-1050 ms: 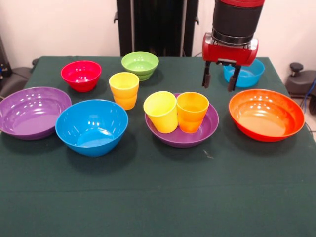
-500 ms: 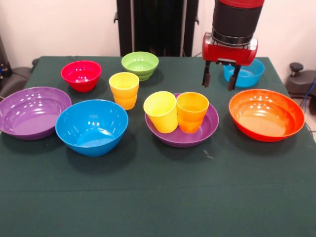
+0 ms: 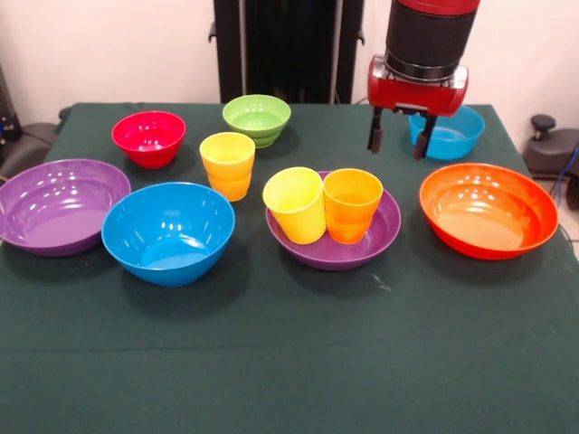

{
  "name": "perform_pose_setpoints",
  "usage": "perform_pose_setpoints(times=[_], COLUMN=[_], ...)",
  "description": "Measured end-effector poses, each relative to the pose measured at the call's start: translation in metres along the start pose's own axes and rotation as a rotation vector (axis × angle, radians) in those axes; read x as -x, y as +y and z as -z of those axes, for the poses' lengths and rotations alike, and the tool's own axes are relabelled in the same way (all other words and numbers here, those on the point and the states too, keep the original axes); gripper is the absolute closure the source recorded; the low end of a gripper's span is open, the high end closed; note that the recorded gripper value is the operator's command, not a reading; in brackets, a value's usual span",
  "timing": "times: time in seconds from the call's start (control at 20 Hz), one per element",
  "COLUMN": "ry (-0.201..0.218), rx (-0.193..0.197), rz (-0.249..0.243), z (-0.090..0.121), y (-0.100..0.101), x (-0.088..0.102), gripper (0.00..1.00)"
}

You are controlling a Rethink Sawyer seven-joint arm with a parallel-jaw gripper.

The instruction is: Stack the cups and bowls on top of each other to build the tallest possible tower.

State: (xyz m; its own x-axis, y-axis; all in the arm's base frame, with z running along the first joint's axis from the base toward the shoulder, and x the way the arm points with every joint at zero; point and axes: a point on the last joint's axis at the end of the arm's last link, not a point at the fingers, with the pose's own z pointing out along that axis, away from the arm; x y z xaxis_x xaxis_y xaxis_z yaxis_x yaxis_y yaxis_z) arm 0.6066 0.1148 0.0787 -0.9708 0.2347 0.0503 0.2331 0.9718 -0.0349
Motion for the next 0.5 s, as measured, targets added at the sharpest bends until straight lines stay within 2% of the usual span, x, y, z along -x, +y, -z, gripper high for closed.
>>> perform_pose_setpoints(times=[0.2,0.25,0.4,0.5], ry=[0.033,0.048,0.057,0.056], rx=[0.001,0.002,0.001,-0.006], rz=[-0.020,-0.034,-0.050,-0.069], z=[0.000,-0.001,-0.002,-0.003], y=[-0.011,-0.021,-0.036,-0.061], x=[0.002,0.005,0.013,0.026], gripper=[0.00,0.00,0.00,0.00])
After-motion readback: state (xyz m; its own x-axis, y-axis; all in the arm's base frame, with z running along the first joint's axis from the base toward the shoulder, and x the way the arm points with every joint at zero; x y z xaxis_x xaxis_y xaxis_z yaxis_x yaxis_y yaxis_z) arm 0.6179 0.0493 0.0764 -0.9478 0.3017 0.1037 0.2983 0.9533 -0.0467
